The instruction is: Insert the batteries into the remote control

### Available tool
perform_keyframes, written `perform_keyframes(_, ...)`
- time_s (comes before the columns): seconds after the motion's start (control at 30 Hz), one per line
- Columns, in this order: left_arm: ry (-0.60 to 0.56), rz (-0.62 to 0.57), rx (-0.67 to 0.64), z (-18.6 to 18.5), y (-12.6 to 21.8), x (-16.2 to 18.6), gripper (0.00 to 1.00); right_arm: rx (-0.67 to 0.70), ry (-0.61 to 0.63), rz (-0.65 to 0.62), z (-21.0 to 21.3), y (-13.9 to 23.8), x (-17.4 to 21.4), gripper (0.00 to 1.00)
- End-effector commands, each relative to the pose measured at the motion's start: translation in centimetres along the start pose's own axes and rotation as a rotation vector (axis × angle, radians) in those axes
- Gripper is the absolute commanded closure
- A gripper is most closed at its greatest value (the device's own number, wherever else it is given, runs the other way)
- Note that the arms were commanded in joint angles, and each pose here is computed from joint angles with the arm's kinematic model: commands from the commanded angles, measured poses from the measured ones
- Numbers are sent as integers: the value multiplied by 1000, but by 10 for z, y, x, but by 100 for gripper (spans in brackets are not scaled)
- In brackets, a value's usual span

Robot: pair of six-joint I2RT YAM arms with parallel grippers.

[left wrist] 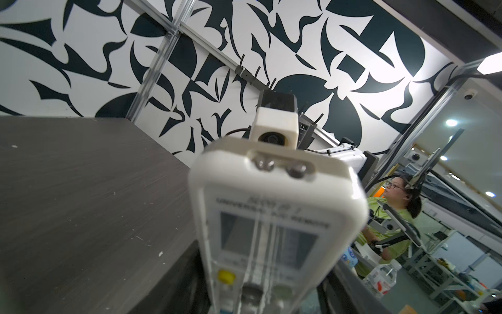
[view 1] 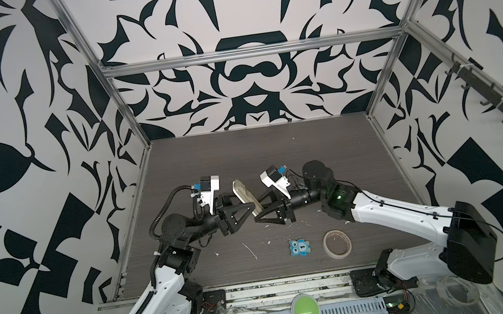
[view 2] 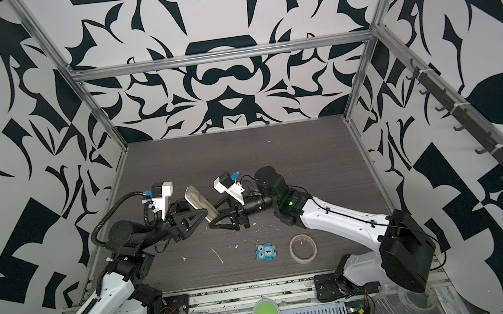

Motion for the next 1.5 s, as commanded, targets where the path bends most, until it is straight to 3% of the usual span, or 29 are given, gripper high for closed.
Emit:
perform_keyframes(0.0,-66,-41,42,-14,-1,-17,42,-73,70,-32,20,1,-17,100)
perform_keyframes(0.17,-74,-46,42,-16,0,-18,53,-115,45,-24,23,-1,-18,100)
perform_keyframes(0.4,-70,-48,34,-14,-1,-18,77,-116,35,-21,23,-2,-18,100)
perform_keyframes(0.6,-62,-37,-19,-6,-1,-17,92,-82,22,-27,16,-2,-17,45)
perform_keyframes(0.87,-8,43,-176,11,4,-8,94,20,34,-68,6,5,-11,11)
perform_keyframes(1.0,-8,51,-268,16,12,-7,95,77,36,-76,0,8,-10,7)
perform_keyframes(1.3,51,142,-536,59,21,4,95,543,39,-82,-48,39,-8,7)
perform_keyframes(1.47,100,251,-672,91,23,25,96,673,30,-45,-63,51,3,7)
Point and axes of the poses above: each gripper's point midway between its finger pads, its own y axis back along the fingers, its own z axis along the line the jaws close on, x = y × z, the point moved 3 cm from there along y, back along the fingers, and after that the axes turned 14 degrees about -y, right-handed, at the moved point
